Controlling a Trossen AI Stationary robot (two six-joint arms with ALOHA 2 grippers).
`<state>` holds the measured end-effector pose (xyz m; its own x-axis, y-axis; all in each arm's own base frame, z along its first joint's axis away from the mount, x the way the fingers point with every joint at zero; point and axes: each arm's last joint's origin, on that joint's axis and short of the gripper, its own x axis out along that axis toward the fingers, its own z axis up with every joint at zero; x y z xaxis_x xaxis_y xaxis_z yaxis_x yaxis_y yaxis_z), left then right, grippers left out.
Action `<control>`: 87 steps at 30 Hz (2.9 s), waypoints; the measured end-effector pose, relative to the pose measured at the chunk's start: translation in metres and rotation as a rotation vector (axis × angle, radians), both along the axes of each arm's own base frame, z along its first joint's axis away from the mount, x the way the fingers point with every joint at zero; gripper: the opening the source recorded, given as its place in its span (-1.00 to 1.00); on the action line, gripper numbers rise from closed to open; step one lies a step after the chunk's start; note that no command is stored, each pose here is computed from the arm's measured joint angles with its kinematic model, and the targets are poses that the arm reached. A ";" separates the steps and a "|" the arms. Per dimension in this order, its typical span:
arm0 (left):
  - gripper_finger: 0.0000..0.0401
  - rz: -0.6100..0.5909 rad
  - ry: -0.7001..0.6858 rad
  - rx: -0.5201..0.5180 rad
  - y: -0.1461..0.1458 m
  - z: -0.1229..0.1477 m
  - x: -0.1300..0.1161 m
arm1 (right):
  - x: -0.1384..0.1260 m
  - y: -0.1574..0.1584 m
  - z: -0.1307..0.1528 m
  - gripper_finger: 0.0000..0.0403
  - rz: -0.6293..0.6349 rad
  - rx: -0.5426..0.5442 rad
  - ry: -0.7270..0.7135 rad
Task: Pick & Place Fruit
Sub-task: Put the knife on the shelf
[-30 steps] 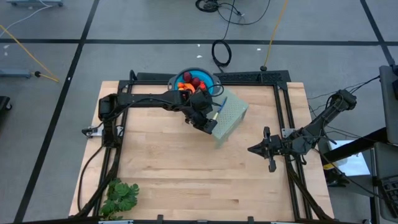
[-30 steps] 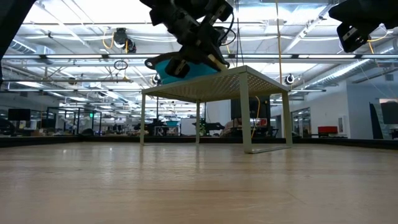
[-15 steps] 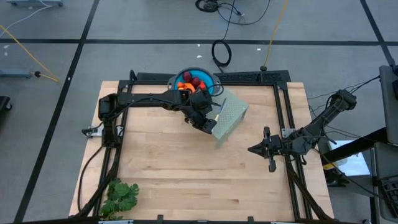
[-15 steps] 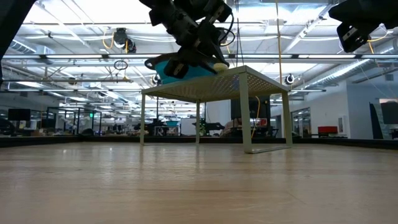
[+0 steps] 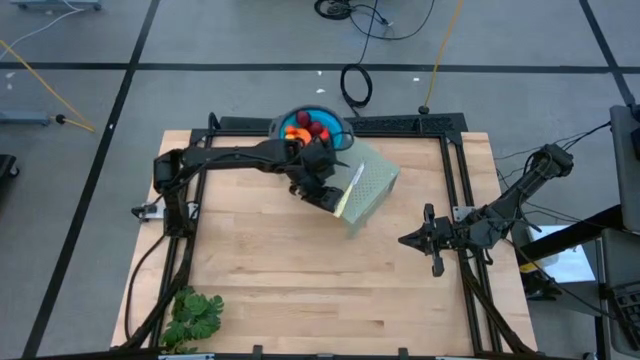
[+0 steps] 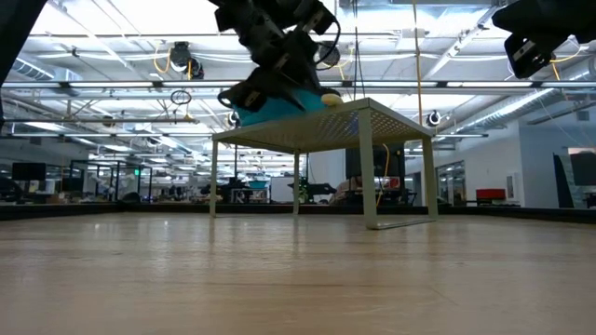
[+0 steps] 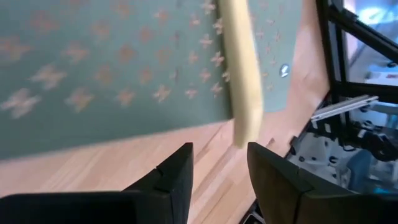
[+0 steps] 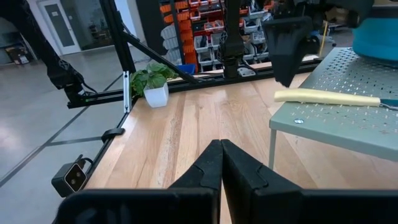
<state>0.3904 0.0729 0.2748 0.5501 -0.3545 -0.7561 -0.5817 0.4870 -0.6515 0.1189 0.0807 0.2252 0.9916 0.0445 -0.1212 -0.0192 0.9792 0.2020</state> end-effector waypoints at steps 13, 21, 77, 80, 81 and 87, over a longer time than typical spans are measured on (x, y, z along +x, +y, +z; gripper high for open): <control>-0.24 0.050 0.004 0.088 -0.024 0.021 -0.010 | 0.000 0.000 0.000 -1.00 0.000 0.000 0.000; -0.27 0.071 0.014 0.116 -0.036 0.022 -0.009 | 0.000 0.000 0.000 -1.00 0.000 0.000 0.000; -1.00 -0.061 -0.160 0.769 -0.138 0.000 0.021 | -0.003 -0.003 0.003 -1.00 0.005 -0.043 -0.023; -1.00 -0.060 -0.158 0.768 -0.138 -0.005 0.025 | -0.004 -0.004 0.004 -1.00 0.006 -0.039 -0.028; -1.00 -0.060 -0.153 0.769 -0.138 -0.006 0.026 | -0.004 -0.004 0.004 -1.00 0.009 -0.040 -0.026; -1.00 -0.044 -0.128 0.788 -0.131 -0.010 0.026 | -0.005 -0.004 0.005 -1.00 0.029 -0.034 -0.029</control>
<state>0.4168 -0.0583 0.2652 0.6478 0.2343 -0.7249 -0.4951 0.8527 -0.1669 0.1139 0.0769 0.2299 0.9932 0.0691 -0.0941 -0.0527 0.9845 0.1674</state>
